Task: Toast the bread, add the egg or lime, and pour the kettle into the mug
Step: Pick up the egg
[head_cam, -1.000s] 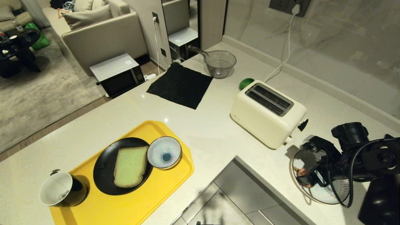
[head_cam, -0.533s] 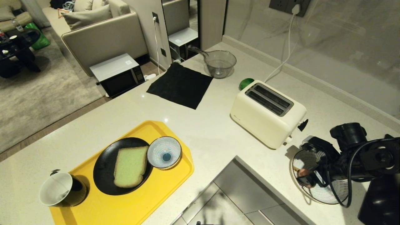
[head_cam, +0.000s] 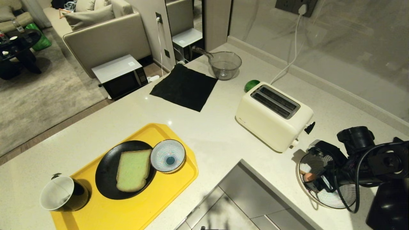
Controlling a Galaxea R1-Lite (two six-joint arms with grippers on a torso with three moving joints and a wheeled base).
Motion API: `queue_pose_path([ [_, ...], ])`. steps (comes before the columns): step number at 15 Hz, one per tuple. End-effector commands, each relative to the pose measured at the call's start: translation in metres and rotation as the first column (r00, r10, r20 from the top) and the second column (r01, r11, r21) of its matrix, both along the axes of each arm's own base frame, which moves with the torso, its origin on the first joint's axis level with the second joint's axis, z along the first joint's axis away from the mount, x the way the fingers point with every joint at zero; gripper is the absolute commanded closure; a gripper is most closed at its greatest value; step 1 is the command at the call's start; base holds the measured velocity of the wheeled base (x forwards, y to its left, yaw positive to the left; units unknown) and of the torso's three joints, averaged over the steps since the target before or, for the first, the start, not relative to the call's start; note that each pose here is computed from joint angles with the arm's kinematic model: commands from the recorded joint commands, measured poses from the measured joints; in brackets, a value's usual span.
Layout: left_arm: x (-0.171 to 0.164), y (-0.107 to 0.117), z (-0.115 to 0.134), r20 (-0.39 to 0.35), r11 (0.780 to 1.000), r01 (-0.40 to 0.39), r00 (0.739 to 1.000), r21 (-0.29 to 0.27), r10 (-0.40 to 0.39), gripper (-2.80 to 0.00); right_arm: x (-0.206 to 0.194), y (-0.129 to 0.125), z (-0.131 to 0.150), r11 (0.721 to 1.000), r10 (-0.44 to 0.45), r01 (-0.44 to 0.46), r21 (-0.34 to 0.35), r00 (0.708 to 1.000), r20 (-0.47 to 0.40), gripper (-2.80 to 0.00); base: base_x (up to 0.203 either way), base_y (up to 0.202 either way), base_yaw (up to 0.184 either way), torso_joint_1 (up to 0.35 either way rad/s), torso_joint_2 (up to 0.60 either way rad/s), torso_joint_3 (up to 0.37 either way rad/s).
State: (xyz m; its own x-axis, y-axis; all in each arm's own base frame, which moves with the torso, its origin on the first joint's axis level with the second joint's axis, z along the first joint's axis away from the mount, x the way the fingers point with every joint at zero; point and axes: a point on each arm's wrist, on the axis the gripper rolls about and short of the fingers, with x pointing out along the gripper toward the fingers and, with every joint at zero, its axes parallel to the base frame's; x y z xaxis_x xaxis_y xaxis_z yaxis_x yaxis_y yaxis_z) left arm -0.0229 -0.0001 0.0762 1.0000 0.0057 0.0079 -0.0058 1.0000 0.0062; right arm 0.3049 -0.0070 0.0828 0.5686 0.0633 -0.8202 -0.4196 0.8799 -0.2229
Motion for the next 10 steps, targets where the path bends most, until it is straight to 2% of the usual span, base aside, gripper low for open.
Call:
queue_pose_path([
  [1,-0.0001,0.0,0.0001,0.001,1.0,0.0,1.0,0.0,0.0,0.0,-0.0001,-0.0001,-0.0018,1.0,0.003,-0.003,0.0,1.0,-0.006,-2.8,0.0,0.0,0.0,0.0,0.0,0.0],
  [10,-0.0001,0.0,0.0001,0.001,1.0,0.0,1.0,0.001,0.0,0.0,0.0058,0.0049,-0.001,1.0,0.017,-0.017,-0.005,1.0,0.005,-2.8,0.0,0.0,0.0,0.0,0.0,0.0],
])
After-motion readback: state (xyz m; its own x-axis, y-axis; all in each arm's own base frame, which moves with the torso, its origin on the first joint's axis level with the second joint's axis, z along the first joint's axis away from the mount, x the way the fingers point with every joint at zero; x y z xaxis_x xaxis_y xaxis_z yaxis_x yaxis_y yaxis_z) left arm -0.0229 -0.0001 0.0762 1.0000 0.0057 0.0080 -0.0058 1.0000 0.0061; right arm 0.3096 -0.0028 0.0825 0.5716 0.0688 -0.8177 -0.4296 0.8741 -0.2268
